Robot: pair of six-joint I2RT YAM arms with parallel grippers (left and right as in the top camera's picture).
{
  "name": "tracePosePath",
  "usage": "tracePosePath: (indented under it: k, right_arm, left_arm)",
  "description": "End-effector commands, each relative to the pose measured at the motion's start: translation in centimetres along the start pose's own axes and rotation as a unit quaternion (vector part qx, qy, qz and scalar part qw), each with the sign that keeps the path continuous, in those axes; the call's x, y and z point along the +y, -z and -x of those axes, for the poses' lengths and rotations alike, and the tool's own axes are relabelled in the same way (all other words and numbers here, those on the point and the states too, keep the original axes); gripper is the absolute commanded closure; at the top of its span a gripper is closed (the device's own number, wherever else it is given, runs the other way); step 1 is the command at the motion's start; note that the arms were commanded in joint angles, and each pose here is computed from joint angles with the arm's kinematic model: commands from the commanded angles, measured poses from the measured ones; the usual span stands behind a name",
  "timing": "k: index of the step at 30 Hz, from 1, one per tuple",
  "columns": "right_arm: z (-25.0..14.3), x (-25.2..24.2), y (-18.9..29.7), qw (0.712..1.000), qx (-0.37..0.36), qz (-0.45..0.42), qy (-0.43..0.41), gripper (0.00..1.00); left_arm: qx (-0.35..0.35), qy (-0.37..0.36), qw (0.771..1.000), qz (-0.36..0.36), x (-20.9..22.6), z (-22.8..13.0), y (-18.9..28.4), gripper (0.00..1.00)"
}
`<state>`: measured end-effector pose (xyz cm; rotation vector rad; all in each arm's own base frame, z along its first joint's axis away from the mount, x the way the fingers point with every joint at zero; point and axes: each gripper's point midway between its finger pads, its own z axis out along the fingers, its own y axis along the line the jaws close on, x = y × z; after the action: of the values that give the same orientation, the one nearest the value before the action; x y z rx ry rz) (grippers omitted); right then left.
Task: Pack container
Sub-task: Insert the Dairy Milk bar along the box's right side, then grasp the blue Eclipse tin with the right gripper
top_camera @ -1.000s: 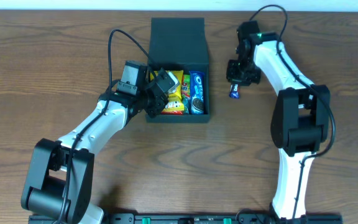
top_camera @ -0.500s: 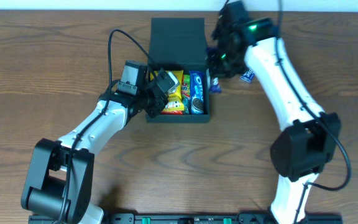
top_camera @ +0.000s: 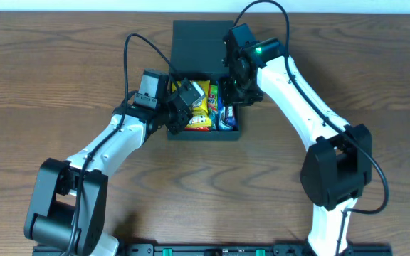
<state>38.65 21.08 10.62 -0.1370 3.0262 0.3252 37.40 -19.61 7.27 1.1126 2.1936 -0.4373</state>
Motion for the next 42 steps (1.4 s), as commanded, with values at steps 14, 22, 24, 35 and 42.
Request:
tracePosePath:
  k: [14,22,24,35,42]
  right_arm:
    - [8.2,-13.6,3.2,0.974,-0.140,-0.074,-0.162,0.27]
    - [9.7,-19.1,-1.2,0.955,-0.138,-0.101,-0.242,0.24]
    - [10.1,-19.5,-2.4,0.951,-0.141,-0.105,-0.253,0.24]
    - [9.6,-21.4,-6.1,0.943,-0.123,-0.137,-0.279,0.28]
    - [9.1,-21.9,-7.7,0.945,-0.107,-0.141,-0.274,0.36]
  left_arm:
    - [0.011,-0.002,1.000,0.006,0.4,-0.4,-0.5,0.94]
    - [0.011,-0.002,1.000,0.006,0.4,-0.4,-0.5,0.94]
    - [0.011,-0.002,1.000,0.006,0.4,-0.4,-0.5,0.94]
    - [0.011,-0.002,1.000,0.006,0.4,-0.4,-0.5,0.94]
    - [0.011,-0.002,1.000,0.006,0.4,-0.4,-0.5,0.94]
